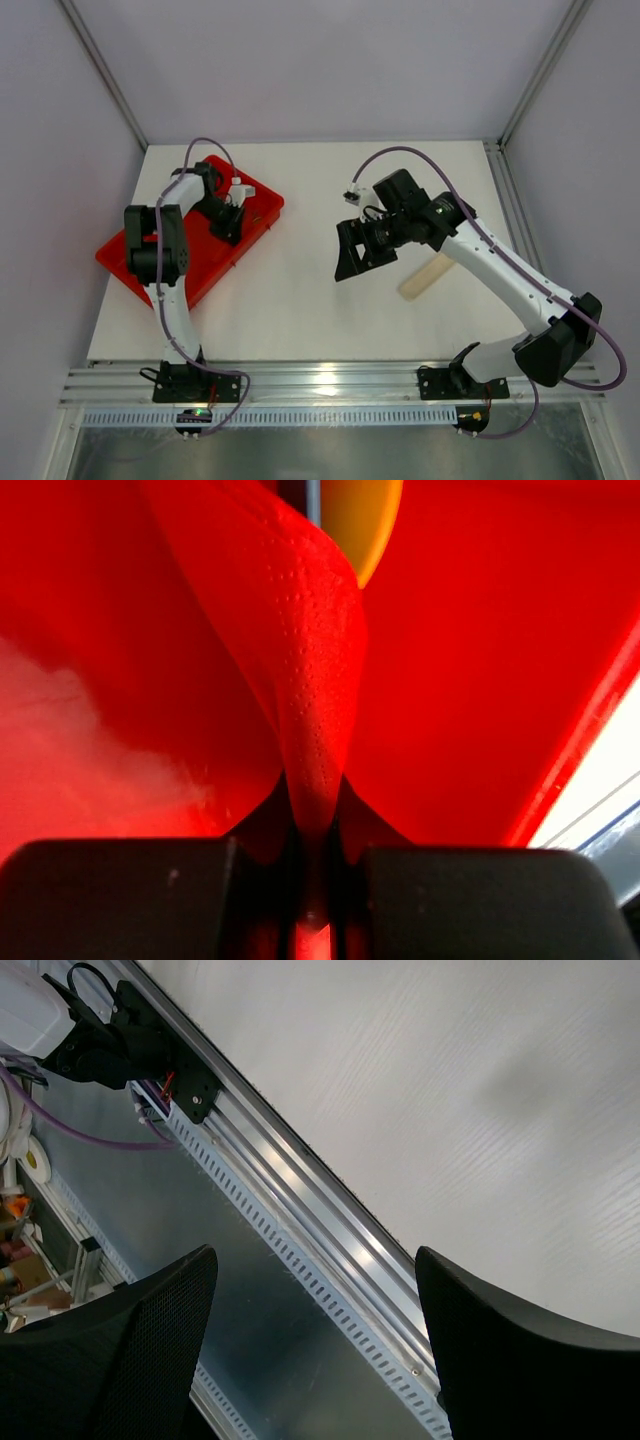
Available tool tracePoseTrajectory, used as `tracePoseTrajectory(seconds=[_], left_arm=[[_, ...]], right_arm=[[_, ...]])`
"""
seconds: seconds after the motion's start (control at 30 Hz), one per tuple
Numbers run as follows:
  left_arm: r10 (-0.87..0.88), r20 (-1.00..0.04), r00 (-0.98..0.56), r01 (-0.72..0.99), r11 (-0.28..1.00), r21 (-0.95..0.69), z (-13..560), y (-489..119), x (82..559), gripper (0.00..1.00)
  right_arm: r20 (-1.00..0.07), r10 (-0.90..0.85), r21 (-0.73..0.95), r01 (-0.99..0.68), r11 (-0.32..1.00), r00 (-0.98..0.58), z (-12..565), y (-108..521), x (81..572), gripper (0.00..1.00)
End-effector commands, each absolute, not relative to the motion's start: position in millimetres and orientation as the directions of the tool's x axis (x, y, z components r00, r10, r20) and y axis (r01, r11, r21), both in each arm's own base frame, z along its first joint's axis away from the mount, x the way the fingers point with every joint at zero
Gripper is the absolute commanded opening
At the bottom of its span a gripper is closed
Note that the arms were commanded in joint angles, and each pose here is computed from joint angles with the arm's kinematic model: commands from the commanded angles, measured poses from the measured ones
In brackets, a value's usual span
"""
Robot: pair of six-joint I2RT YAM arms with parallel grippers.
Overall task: Place the utensils on the paper napkin and roll it up
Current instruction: Place the utensils in the bin.
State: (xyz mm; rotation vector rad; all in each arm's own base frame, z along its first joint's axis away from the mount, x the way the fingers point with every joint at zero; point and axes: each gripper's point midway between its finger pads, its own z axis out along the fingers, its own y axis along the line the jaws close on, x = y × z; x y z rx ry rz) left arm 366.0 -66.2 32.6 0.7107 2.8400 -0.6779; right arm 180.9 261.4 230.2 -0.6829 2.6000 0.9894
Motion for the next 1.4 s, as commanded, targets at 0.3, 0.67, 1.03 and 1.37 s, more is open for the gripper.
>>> tracePoseTrajectory(seconds=[0.3, 0.67, 1.03, 1.37], left_arm=[[0.390, -0.204, -0.898, 0.439, 0.819, -0.370, 13.1, -59.1, 364.9, 0.04], [0.386, -0.176, -0.905, 0.424, 0.842, -0.334, -2.8, -51.9, 356.1, 0.14], [0.401, -0.197, -0.894, 0.445, 0.840, -0.311, -16.8, -49.2, 351.3, 0.14], [0.335, -0.177, -0.925, 0.377, 0.864, -0.334, -12.1, -37.0, 358.2, 0.18]], right_arm=[[-0.446, -0.331, 0.559, -0.548, 0.622, -0.831, 245.0, 267.6, 184.5, 0.83], [-0.438, -0.335, 0.558, -0.545, 0.626, -0.834, 242.0, 266.3, 183.7, 0.83], [-0.422, -0.343, 0.560, -0.538, 0.630, -0.839, 235.6, 263.2, 178.7, 0.83], [-0.428, -0.340, 0.556, -0.541, 0.631, -0.837, 237.8, 263.7, 180.5, 0.83]])
